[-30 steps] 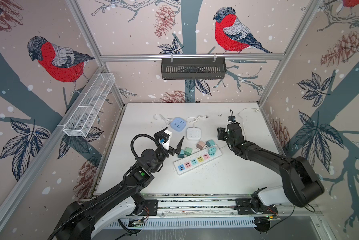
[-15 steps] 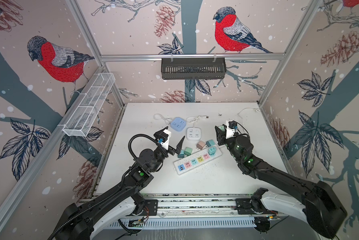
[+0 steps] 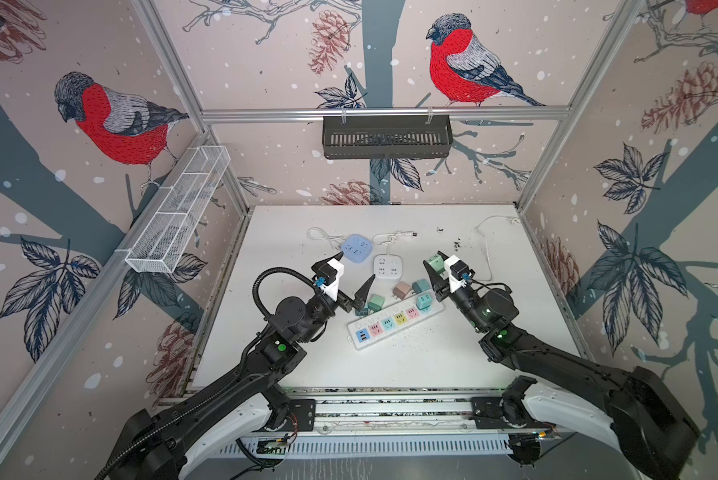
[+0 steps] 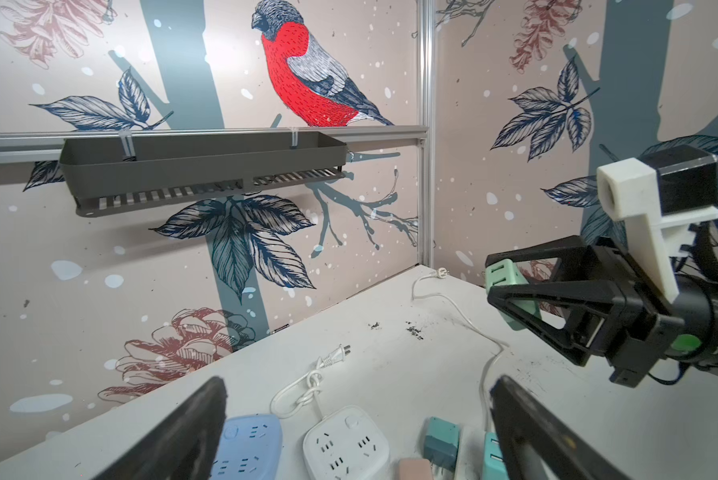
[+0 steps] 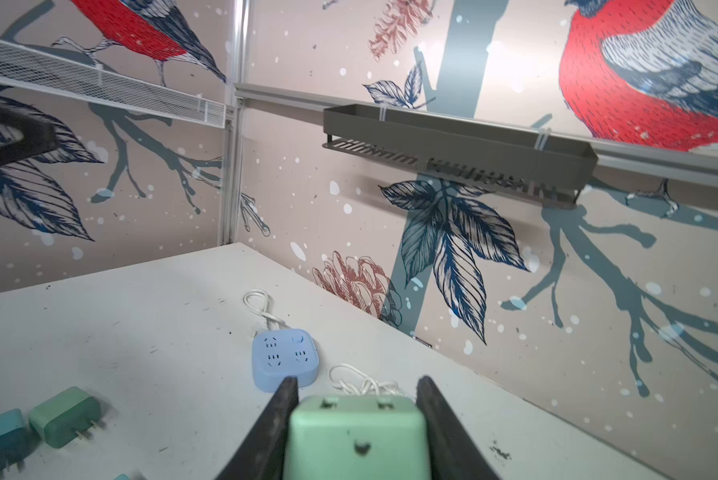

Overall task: Insert the plug
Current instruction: 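Lift the mint-green adapter with the right gripper and carry it toward the left gripper, then bring the mint-green adapter to the left gripper while the left gripper reaches toward it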

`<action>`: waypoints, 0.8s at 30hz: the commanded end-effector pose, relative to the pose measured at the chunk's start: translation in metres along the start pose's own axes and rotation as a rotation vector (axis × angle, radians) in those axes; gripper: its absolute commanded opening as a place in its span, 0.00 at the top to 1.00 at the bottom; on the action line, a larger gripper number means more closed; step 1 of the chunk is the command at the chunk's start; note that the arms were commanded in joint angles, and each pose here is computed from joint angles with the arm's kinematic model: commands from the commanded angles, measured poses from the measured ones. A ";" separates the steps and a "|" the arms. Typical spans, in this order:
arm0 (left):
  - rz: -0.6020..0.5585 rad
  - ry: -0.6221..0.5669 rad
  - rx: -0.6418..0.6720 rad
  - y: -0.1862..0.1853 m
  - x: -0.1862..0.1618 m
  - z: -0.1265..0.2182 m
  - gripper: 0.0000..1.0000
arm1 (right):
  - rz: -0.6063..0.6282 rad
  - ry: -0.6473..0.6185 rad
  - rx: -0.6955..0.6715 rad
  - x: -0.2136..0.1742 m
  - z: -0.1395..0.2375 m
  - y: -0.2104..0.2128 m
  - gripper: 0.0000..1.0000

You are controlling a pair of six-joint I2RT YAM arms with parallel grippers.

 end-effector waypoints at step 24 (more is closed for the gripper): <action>0.010 -0.058 -0.339 -0.052 0.016 -0.002 0.08 | 0.375 -0.198 0.223 0.030 0.001 0.048 0.87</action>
Point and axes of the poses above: each gripper's point midway between its finger pads, its own z axis back along the fingers, its own y axis along the line the jaws close on, x = y × z, the point moved 1 cm from there along z, back along the fingers, and after that the axes turned 13 degrees about -z, right-handed, at the moved point
